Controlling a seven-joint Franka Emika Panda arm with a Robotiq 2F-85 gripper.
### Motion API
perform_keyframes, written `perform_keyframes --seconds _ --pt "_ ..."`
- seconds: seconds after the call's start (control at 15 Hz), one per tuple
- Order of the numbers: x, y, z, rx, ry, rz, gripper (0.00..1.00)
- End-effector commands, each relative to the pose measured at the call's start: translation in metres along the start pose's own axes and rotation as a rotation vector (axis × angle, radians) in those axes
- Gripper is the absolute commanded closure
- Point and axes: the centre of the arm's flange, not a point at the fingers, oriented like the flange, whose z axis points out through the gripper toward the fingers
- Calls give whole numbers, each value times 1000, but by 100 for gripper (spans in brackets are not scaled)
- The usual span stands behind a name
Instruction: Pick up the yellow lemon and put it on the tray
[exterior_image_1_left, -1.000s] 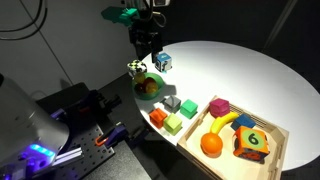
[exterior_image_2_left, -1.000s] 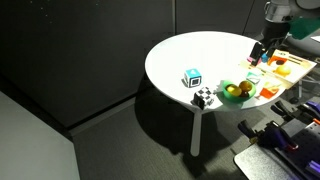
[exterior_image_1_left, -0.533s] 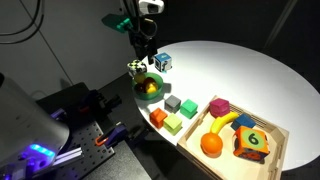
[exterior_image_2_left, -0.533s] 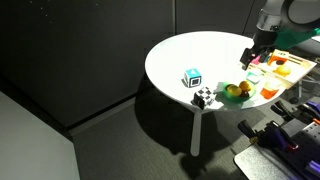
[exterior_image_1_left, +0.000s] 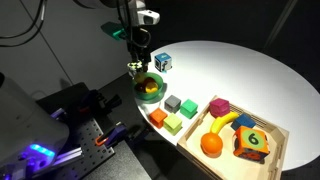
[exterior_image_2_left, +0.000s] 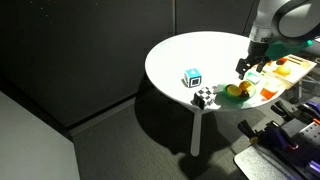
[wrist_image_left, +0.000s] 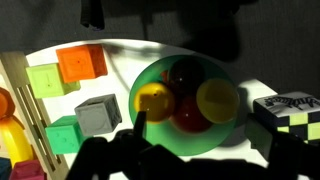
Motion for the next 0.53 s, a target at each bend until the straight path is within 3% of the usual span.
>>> perform_keyframes --seconds 0.0,0.47 --pt "15 -11 19 -50 -32 -9 0" --pt "22 -30 48 -136 -62 -78 0"
